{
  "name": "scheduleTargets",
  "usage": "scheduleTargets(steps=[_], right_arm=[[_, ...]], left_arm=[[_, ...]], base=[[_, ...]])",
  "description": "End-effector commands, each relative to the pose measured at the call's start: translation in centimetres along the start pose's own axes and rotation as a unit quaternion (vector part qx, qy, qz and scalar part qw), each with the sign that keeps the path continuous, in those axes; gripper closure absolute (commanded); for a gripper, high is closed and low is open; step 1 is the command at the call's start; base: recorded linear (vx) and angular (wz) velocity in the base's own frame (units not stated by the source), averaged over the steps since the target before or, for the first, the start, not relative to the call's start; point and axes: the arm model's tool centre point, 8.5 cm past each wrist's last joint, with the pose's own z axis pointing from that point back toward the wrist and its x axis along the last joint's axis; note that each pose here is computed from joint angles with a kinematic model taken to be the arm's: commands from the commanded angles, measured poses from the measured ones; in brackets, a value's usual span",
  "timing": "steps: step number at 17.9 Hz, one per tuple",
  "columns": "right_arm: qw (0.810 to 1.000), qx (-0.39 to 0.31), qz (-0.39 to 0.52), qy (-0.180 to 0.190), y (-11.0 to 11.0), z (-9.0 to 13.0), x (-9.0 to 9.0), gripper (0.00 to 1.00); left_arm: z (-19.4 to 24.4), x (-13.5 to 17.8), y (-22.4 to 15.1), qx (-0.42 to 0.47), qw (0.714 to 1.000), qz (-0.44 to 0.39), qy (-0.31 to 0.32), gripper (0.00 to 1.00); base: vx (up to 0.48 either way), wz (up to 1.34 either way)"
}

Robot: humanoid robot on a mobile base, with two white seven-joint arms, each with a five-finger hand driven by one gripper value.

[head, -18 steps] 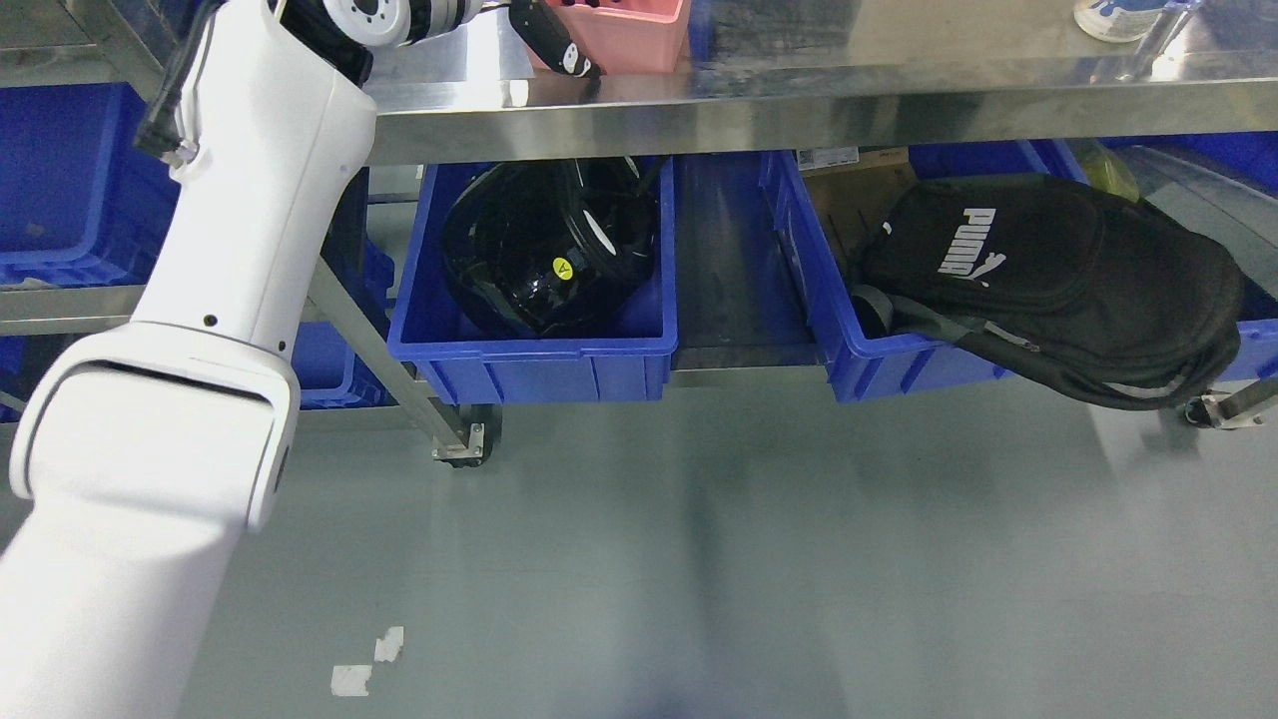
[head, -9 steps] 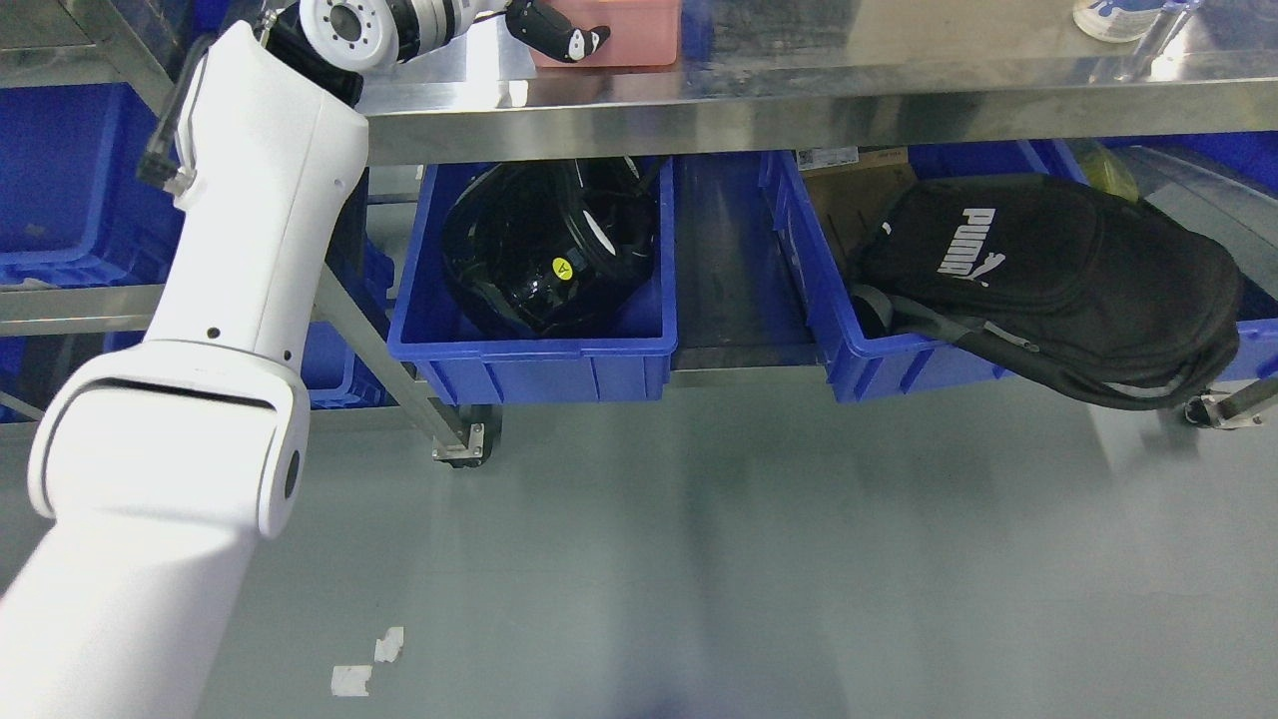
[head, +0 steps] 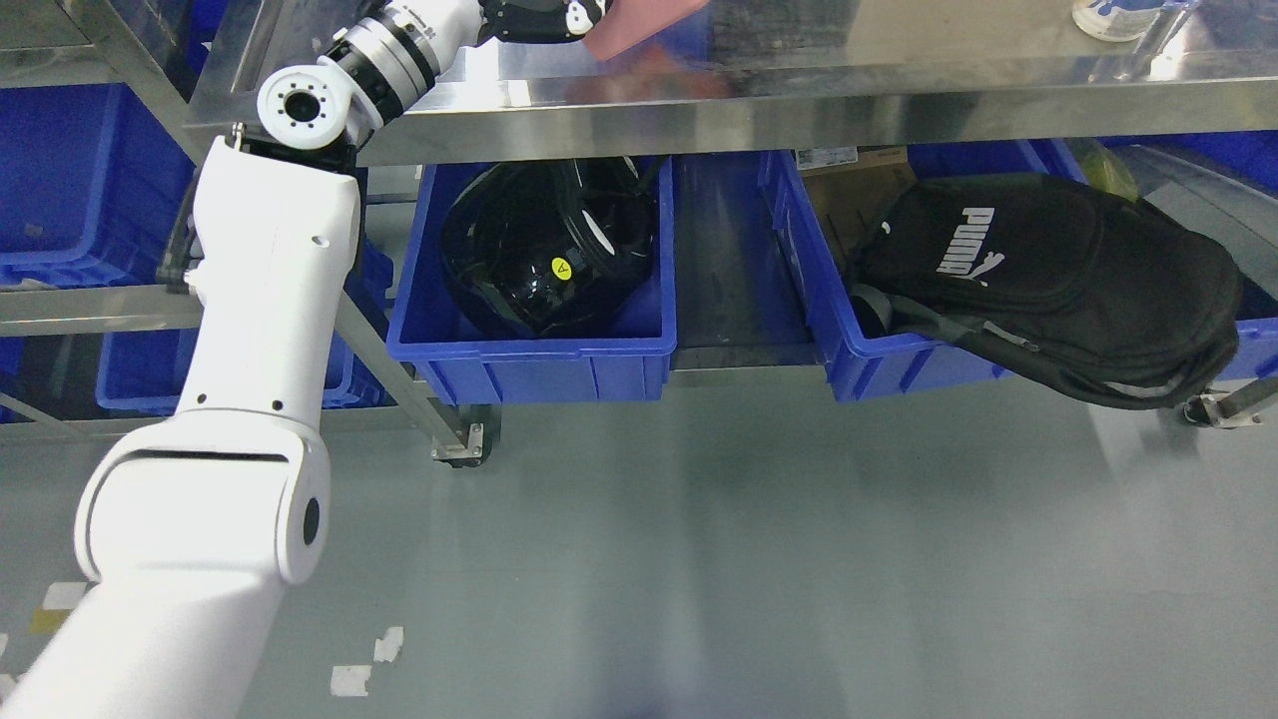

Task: Place storage box into left shelf container
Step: 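Grasp the pink storage box with the left hand and lift it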

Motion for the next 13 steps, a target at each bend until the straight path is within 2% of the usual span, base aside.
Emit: scheduleTargets(steps=[1,6,10,13], right_arm=[[1.000,-0.010,-0.010,-0.011,-1.1,0.0,0.9,0.00],[1.000,-0.010,-0.010,-0.011,-1.1,0.0,0.8,0.00],[1.000,-0.010,-0.010,-0.011,-1.1,0.0,0.9,0.00],[1.000,-0.010,-0.010,-0.011,-1.1,0.0,0.9,0.00]], left_arm=[[5.3,1.6,2.1,0.119,0.971,0.125,-0.164,1.00],[9.9,3.0,-1.6,0.132,0.943,0.166,-0.257,1.00],[13.0,3.8,-7.1,0.106,0.937,0.177,-0.281,1.00],[15.5,3.2,-11.3,0.095,0.937,0.184,-0.282,0.99]], base=[[0.000,0.00],[0.000,0.00],[0.000,0.00],[0.006,0.13]])
